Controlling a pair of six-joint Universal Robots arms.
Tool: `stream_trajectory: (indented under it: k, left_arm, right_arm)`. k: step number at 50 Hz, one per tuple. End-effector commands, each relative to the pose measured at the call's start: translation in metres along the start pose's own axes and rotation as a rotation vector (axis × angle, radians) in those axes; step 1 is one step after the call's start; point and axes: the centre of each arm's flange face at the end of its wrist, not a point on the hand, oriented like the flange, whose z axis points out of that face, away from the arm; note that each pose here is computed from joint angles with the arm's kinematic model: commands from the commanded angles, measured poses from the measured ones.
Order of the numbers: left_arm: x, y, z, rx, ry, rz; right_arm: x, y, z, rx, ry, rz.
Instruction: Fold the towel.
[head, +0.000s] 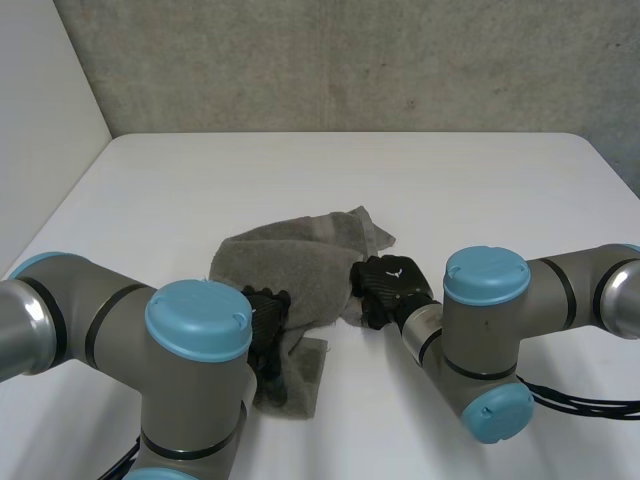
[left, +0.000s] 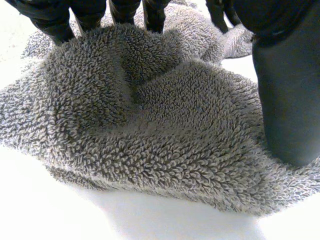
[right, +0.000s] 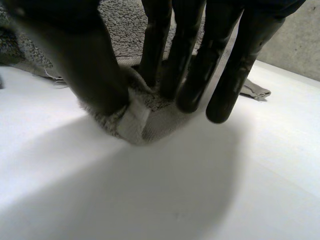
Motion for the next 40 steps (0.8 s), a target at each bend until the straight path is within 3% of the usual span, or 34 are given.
stream_trajectory:
  k: [1,9,14,21,25,30,40]
  left_arm:
    - [0.001,0.004,0.002,-0.012,0.004,0.005]
    - [0.004,0.006,0.001,-0.006,0.011,0.006]
    - [0.005,0.004,0.004,0.005,0.012,0.0]
    - [-0.004,-0.008,0.006,0.025,-0.008,-0.019]
    - [-0.017,-0.032,0.007,0.084,-0.03,-0.055]
    - [-0.05,-0.102,0.0,0.265,0.02,-0.093]
    - [-0.082,-0.149,-0.008,0.339,0.094,-0.108]
  right_arm:
    - [0.0,-0.002,0.001,0.009,-0.006,0.005]
    - [0.012,-0.048,-0.01,0.124,0.016,0.022]
    - [0.059,-0.094,-0.022,0.237,0.111,0.042]
    - [0.103,-0.123,-0.036,0.299,0.171,0.024]
    - [0.127,-0.144,-0.051,0.34,0.218,-0.006]
    - [0.15,-0.182,-0.079,0.427,0.278,-0.091]
    - [0.13,-0.202,-0.111,0.414,0.254,-0.259]
